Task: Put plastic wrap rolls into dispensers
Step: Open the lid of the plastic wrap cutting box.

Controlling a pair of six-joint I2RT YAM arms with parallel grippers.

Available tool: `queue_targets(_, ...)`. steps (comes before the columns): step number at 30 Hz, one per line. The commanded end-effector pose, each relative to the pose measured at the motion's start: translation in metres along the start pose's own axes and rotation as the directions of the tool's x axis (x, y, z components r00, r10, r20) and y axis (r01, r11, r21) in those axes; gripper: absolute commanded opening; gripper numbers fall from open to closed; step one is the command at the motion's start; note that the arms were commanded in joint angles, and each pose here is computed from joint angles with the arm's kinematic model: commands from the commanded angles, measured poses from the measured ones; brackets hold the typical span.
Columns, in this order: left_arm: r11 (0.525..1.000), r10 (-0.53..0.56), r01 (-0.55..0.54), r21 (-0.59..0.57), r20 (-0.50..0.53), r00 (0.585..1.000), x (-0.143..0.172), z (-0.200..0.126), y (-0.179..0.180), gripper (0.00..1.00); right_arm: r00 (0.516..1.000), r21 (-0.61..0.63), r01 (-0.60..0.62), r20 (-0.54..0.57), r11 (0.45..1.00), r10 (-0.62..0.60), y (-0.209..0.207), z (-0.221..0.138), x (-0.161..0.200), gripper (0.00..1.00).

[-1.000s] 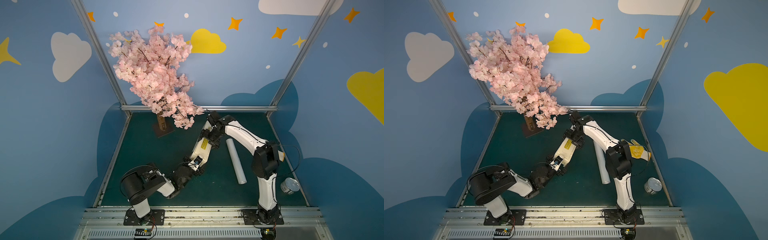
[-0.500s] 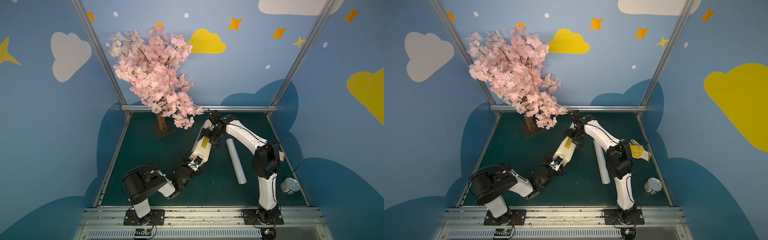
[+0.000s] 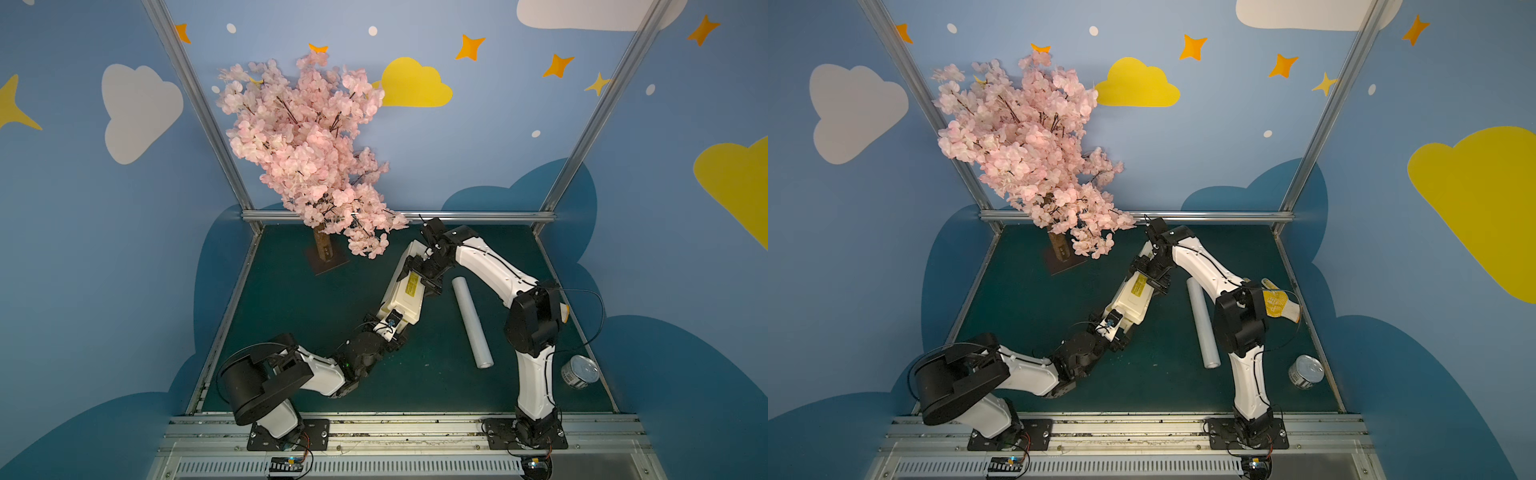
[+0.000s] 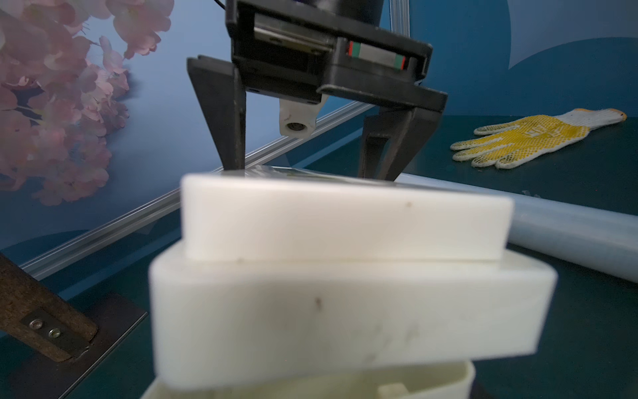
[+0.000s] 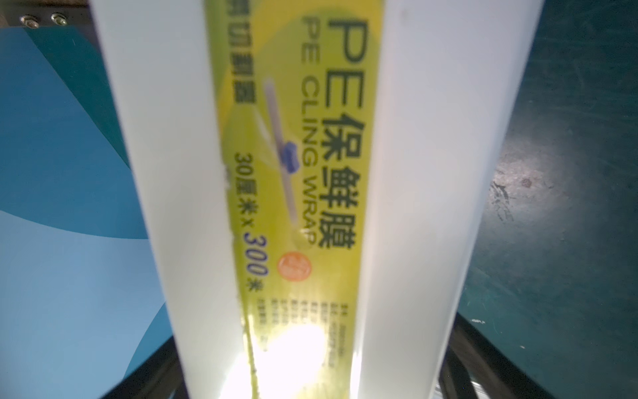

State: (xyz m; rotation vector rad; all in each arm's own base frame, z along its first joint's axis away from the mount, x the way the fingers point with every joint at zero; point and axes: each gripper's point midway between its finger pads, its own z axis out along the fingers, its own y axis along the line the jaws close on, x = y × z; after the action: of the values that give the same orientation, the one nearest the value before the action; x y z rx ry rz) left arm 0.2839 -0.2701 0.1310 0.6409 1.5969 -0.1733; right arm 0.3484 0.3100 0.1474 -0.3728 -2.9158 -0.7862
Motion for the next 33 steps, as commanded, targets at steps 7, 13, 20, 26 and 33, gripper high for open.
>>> queue_targets(7, 0.999, 0.016, -0.021, -0.032, -0.157, 0.987, 0.042, -0.007, 0.005, 0.02, 0.996, -0.099, 0.028, 0.087, 0.995, -0.019, 0.012, -0.046, -0.026, 0.85)
queue_targets(13, 0.997, 0.019, -0.032, -0.068, -0.186, 0.982, 0.048, -0.006, 0.010, 0.02, 0.997, -0.161, 0.022, 0.071, 0.987, -0.010, 0.005, -0.065, -0.032, 0.79)
queue_targets(20, 0.993, 0.034, -0.056, -0.100, -0.207, 0.978, 0.051, -0.010, 0.017, 0.02, 0.997, -0.206, 0.046, 0.067, 0.978, -0.033, 0.005, -0.080, -0.036, 0.80)
queue_targets(26, 0.995, -0.005, -0.017, -0.095, -0.227, 0.974, 0.046, -0.010, 0.016, 0.03, 0.995, -0.151, 0.083, 0.063, 0.985, -0.074, -0.009, -0.075, -0.037, 0.81)
queue_targets(33, 0.987, -0.138, 0.106, -0.121, -0.306, 0.942, 0.038, -0.019, 0.020, 0.53, 0.979, -0.016, 0.189, 0.074, 0.982, -0.188, -0.039, -0.063, -0.028, 0.83)
